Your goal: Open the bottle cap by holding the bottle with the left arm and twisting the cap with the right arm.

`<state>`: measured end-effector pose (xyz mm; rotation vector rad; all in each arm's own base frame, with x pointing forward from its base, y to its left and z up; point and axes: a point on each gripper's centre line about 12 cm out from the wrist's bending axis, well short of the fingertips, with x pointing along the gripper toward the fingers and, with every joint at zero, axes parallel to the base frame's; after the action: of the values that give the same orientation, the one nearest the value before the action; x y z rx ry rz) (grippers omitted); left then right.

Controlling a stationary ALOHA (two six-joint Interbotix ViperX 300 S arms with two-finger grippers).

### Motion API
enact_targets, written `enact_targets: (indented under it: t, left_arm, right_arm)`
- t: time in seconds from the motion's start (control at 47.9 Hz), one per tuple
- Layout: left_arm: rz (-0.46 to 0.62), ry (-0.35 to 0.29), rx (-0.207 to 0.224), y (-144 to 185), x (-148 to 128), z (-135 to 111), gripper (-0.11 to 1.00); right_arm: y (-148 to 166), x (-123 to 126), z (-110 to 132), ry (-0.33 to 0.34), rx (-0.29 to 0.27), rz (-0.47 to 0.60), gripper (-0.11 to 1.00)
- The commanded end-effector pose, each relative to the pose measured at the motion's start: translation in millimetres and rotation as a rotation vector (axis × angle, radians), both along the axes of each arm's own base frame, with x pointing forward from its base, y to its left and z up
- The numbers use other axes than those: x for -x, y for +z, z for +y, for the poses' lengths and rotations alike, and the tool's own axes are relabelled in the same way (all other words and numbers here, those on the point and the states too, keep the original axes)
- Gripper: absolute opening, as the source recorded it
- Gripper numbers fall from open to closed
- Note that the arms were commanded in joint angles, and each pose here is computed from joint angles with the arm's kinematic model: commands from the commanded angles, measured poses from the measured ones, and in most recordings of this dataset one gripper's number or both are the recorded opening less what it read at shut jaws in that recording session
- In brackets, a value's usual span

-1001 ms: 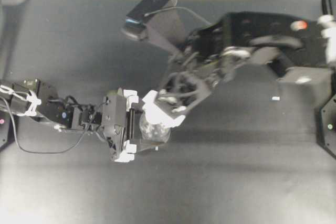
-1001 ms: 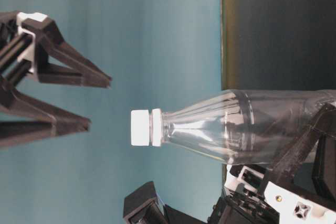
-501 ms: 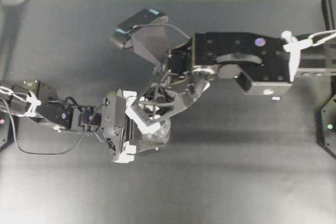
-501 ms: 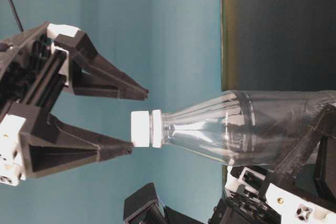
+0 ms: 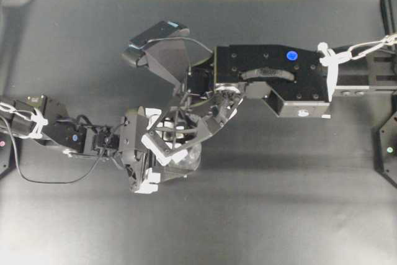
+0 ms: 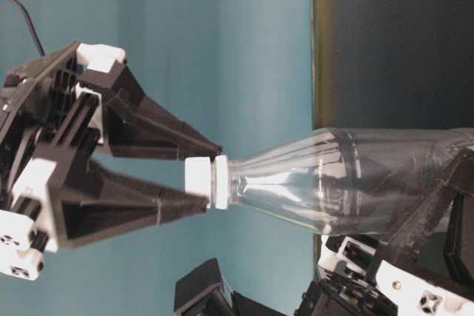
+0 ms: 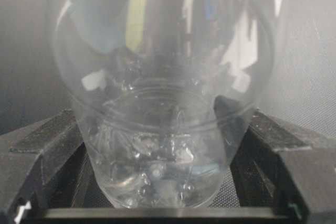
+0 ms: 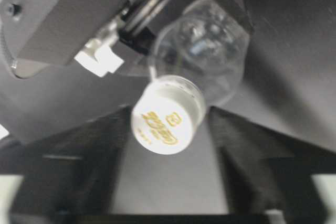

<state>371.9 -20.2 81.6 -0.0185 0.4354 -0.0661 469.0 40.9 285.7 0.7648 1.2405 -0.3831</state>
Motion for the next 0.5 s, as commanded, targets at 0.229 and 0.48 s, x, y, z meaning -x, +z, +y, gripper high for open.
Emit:
enact_targets:
  t: [0.229, 0.48]
  left_arm:
    - [0.009, -0.015, -0.005, -0.8, -0.5, -4.2, 0.82]
    - [0.013, -0.015, -0.005, -1.9, 0.9, -4.1, 0.82]
  right_arm:
    - [4.1, 1.2, -2.5, 0.059, 0.017, 0.0, 0.37]
    - [5.6, 1.4, -2.4, 0.287, 0.088, -0.024, 0.37]
